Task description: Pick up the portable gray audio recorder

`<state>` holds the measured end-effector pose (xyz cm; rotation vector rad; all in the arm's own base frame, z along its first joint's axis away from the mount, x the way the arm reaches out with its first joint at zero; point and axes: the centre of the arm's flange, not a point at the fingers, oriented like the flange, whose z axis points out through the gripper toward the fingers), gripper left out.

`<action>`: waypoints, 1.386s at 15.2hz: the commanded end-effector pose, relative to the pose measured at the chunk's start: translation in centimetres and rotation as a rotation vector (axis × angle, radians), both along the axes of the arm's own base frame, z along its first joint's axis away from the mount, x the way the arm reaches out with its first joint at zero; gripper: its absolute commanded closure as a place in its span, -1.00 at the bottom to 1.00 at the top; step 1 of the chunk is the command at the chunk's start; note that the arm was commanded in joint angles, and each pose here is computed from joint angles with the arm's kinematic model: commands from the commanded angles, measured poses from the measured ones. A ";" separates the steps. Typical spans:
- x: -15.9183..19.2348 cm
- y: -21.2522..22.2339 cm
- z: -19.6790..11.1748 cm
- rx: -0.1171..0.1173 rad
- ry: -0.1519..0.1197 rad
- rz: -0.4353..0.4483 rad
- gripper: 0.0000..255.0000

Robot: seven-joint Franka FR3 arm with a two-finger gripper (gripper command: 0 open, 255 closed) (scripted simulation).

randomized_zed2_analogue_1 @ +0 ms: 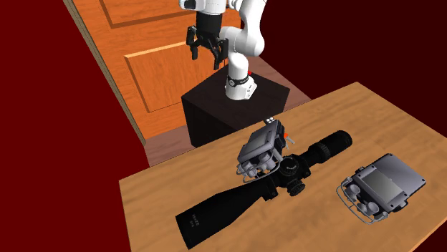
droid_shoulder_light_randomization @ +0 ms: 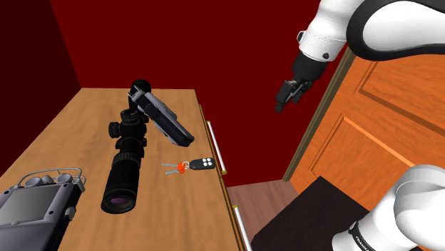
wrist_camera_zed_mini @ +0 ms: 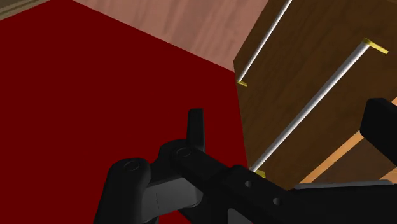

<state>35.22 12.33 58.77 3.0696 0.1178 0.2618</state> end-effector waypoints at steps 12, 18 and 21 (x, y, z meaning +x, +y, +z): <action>3.6 17.4 1.6 -0.120 -0.180 0.083 -1.00; 4.8 25.4 1.8 -0.176 -0.262 0.122 -1.00; 5.2 29.5 1.7 -0.204 -0.303 0.141 -1.00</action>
